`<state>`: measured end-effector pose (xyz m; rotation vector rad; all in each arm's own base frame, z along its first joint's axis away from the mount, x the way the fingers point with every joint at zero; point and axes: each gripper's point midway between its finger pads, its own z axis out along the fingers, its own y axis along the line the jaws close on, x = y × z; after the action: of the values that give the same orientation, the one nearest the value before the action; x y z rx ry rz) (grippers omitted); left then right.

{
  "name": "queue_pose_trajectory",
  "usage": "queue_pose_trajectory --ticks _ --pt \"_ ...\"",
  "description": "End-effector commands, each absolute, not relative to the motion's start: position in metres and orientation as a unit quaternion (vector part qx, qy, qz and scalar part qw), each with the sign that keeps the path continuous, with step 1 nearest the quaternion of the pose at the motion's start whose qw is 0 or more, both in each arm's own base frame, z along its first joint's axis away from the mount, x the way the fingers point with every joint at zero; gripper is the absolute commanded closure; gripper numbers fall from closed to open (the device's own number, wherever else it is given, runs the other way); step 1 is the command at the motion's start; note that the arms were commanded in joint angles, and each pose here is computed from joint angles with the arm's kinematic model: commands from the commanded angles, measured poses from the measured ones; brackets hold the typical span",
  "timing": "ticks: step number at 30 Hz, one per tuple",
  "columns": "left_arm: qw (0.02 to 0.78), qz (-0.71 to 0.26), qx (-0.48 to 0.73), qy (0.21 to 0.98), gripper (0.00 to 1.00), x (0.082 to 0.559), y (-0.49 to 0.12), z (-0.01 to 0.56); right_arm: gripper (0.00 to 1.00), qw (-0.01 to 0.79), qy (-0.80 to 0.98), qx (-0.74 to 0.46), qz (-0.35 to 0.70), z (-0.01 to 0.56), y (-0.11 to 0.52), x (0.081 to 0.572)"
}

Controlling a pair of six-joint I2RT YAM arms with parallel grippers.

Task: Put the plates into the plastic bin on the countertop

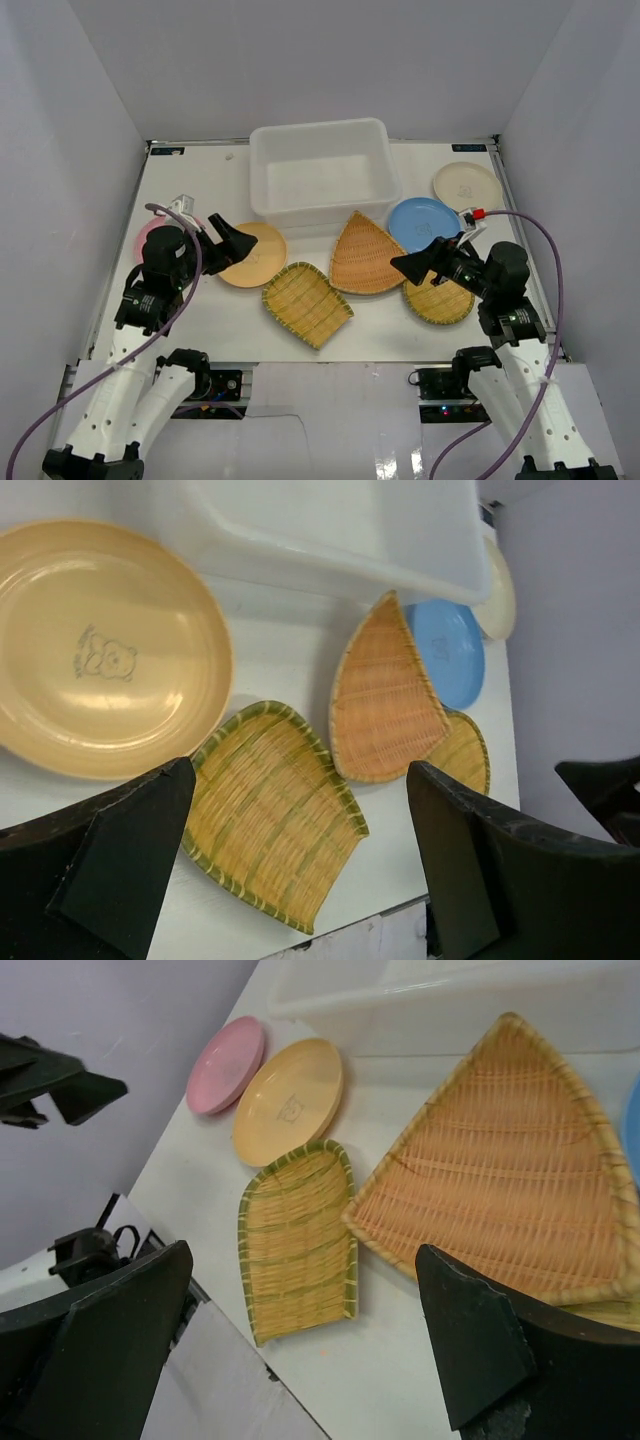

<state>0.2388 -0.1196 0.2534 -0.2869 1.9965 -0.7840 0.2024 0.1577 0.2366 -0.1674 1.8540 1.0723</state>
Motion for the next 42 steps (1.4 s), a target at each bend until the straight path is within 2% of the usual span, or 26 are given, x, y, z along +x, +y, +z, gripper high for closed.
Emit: queue_pose_trajectory --ticks 1,3,6,9,17,22,26,27,28,29,33,34,35,38,42 --pt "0.418 -0.257 -0.221 0.843 0.02 0.234 -0.095 0.200 0.00 0.455 0.742 -0.105 0.481 0.237 0.179 0.182" --pt "0.388 -0.215 -0.282 0.850 0.02 0.228 -0.079 0.165 0.04 0.436 0.750 -0.103 0.486 0.219 0.192 0.176" --pt "0.362 -0.188 -0.333 0.850 0.02 0.226 -0.071 0.132 0.06 0.412 0.767 -0.110 0.479 0.191 0.209 0.166" --pt "0.360 -0.168 -0.372 0.839 0.02 0.234 -0.063 0.114 0.08 0.378 0.786 -0.126 0.473 0.162 0.224 0.148" --pt "0.373 -0.113 -0.427 0.816 0.05 0.259 -0.043 0.071 0.08 0.367 0.799 -0.108 0.464 0.121 0.245 0.139" --pt "0.368 -0.109 -0.430 0.817 0.10 0.283 -0.045 0.050 0.09 0.380 0.819 -0.084 0.421 0.100 0.240 0.154" --pt "0.346 -0.078 -0.436 0.827 0.28 0.294 -0.042 0.027 0.09 0.375 0.838 -0.075 0.389 0.081 0.238 0.162" --pt "0.349 -0.073 -0.437 0.826 0.42 0.298 -0.040 0.028 0.09 0.376 0.835 -0.077 0.394 0.081 0.241 0.163" --pt "0.347 -0.066 -0.437 0.827 0.49 0.297 -0.038 0.026 0.09 0.365 0.843 -0.078 0.388 0.072 0.242 0.162" --pt "0.345 -0.061 -0.437 0.828 0.63 0.294 -0.036 0.025 0.10 0.370 0.835 -0.081 0.400 0.075 0.248 0.165" --pt "0.352 -0.057 -0.437 0.825 0.85 0.281 -0.031 0.029 0.11 0.344 0.835 -0.101 0.417 0.070 0.264 0.162" --pt "0.346 -0.053 -0.438 0.828 0.94 0.273 -0.030 0.026 0.11 0.344 0.834 -0.103 0.419 0.068 0.267 0.164" --pt "0.347 -0.057 -0.435 0.829 1.00 0.270 -0.030 0.029 0.11 0.345 0.831 -0.106 0.423 0.068 0.270 0.165" --pt "0.358 -0.067 -0.424 0.829 1.00 0.260 -0.030 0.044 0.12 0.342 0.824 -0.107 0.439 0.070 0.280 0.167" --pt "0.390 -0.096 -0.405 0.821 1.00 0.254 -0.032 0.083 0.18 0.328 0.814 -0.087 0.472 0.068 0.290 0.166"
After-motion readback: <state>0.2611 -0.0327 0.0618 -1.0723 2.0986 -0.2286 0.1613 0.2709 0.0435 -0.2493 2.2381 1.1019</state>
